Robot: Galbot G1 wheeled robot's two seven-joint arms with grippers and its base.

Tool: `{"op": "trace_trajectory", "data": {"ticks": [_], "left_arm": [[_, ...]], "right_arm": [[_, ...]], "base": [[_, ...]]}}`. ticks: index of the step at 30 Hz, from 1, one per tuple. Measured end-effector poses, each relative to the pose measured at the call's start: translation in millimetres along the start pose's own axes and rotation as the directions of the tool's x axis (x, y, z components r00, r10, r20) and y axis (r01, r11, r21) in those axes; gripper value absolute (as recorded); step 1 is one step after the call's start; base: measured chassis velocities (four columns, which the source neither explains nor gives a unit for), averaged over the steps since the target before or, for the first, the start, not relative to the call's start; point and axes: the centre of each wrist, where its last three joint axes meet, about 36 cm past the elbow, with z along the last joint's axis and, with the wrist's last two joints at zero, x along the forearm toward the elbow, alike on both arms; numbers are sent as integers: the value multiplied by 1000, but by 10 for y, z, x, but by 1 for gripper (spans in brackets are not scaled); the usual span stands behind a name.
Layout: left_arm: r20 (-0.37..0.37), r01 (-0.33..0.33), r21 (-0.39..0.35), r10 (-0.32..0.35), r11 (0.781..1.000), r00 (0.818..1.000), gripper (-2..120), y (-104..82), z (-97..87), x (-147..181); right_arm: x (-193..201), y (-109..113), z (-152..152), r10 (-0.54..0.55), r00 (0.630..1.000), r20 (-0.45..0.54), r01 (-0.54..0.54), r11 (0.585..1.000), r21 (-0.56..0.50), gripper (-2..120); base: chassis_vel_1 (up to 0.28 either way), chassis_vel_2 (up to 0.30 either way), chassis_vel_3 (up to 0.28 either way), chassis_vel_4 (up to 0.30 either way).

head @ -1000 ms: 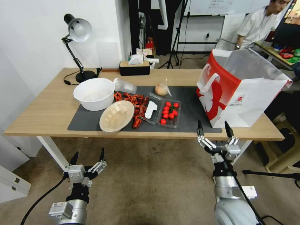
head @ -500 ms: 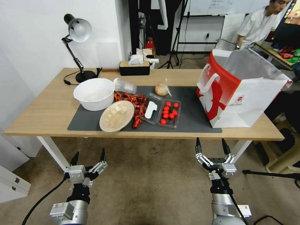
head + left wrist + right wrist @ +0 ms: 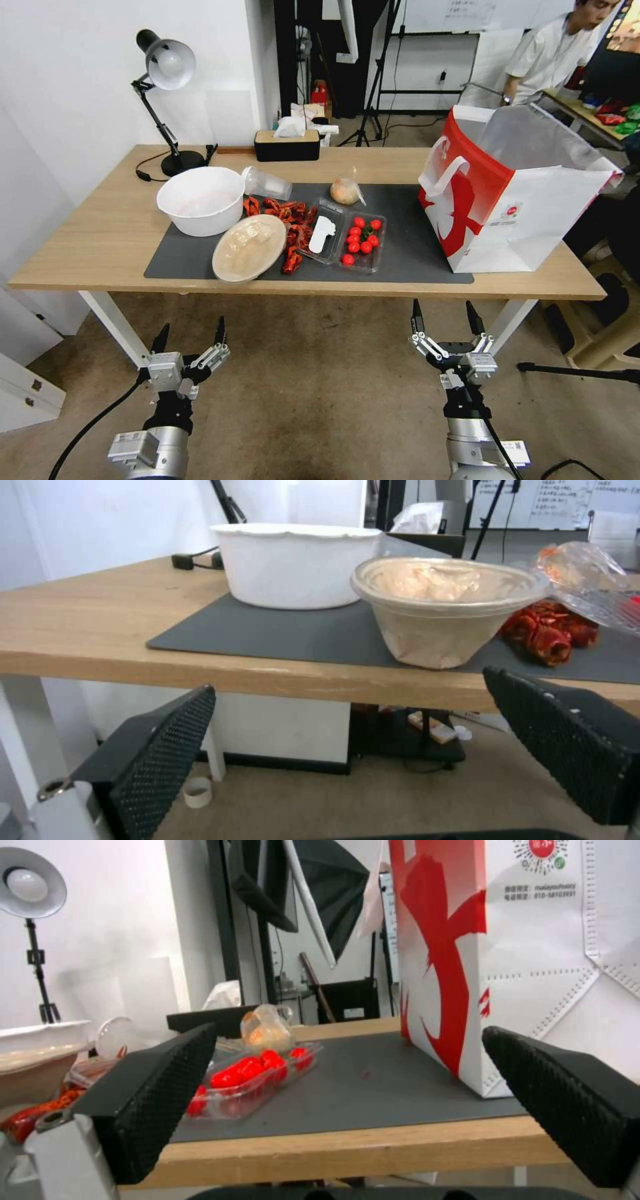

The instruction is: Pick up the trash from the table and place it into the takeout bag.

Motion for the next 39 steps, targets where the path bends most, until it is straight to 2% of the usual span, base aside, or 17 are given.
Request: {"op": "trace_trajectory", "data": {"ticks": [9, 12, 13, 16, 17, 20, 21, 23, 25, 28, 29, 31, 32, 34, 35, 37, 39], "left_arm": [[2, 2, 4, -2, 1000, 1000, 100, -10, 6, -11], [-1, 5, 1, -5, 1000, 1000, 100, 0, 20, -7], [-1, 5, 1, -5, 1000, 1000, 100, 0, 20, -7], [0, 3, 5, -3, 1000, 1000, 100, -13, 24, -5], [0, 3, 5, -3, 1000, 1000, 100, -13, 24, -5], [-1, 3, 10, -3, 1000, 1000, 100, -35, 30, 9], [-1, 3, 10, -3, 1000, 1000, 100, -35, 30, 9], [1, 7, 8, -7, 1000, 1000, 100, -25, 25, 23], [2, 10, 5, -10, 1000, 1000, 100, -13, 20, 27], [10, 19, -2, -19, 1000, 1000, 100, 19, -1, 30], [10, 19, -2, -19, 1000, 1000, 100, 19, -1, 30], [16, 26, -3, -26, 1000, 1000, 100, 36, -8, 43], [16, 26, -3, -26, 1000, 1000, 100, 36, -8, 43], [21, 32, -5, -32, 999, 999, 100, 54, -22, 60], [21, 32, -5, -32, 999, 999, 100, 54, -22, 60], [27, 35, -9, -35, 999, 999, 100, 74, -41, 69], [29, 36, -10, -36, 999, 999, 100, 79, -48, 72]], "right_arm": [[-144, 42, -41, -62, 998, -8, 62, 998, -1, 100], [-479, 85, -90, -135, 991, -22, 135, 991, 8, 100], [-479, 85, -90, -135, 991, -22, 135, 991, 8, 100], [-967, 201, -201, -193, 981, -22, 193, 981, 8, 100], [-967, 201, -201, -193, 981, -22, 193, 981, 8, 100], [-1475, 392, -447, -208, 978, -24, 207, 978, -13, 100], [-1475, 392, -447, -208, 978, -24, 207, 978, -13, 100], [-1821, 477, -600, -217, 975, -37, 217, 976, -4, 100], [-1981, 502, -641, -216, 975, -50, 217, 976, 2, 100], [-2410, 619, -660, -186, 974, -130, 194, 979, 57, 100], [-2410, 619, -660, -186, 974, -130, 194, 979, 57, 100], [-2705, 763, -645, -138, 970, -201, 161, 982, 102, 100], [-2705, 763, -645, -138, 970, -201, 161, 982, 102, 100], [-3038, 913, -691, -102, 967, -235, 137, 981, 137, 100], [-3038, 913, -691, -102, 967, -235, 137, 981, 137, 100], [-3428, 1068, -696, -50, 961, -273, 99, 981, 168, 100], [-3540, 1109, -692, -35, 958, -283, 88, 981, 175, 100]], "base": [[0, 0, 0, 0], [0, 0, 0, 0], [0, 0, 0, 0], [0, 0, 0, 0], [0, 0, 0, 0], [0, 0, 0, 0], [0, 0, 0, 0], [0, 0, 0, 0], [0, 0, 0, 0], [0, 0, 0, 0], [0, 0, 0, 0], [0, 0, 0, 0], [0, 0, 0, 0], [0, 0, 0, 0], [0, 0, 0, 0], [0, 0, 0, 0], [0, 0, 0, 0]]}}
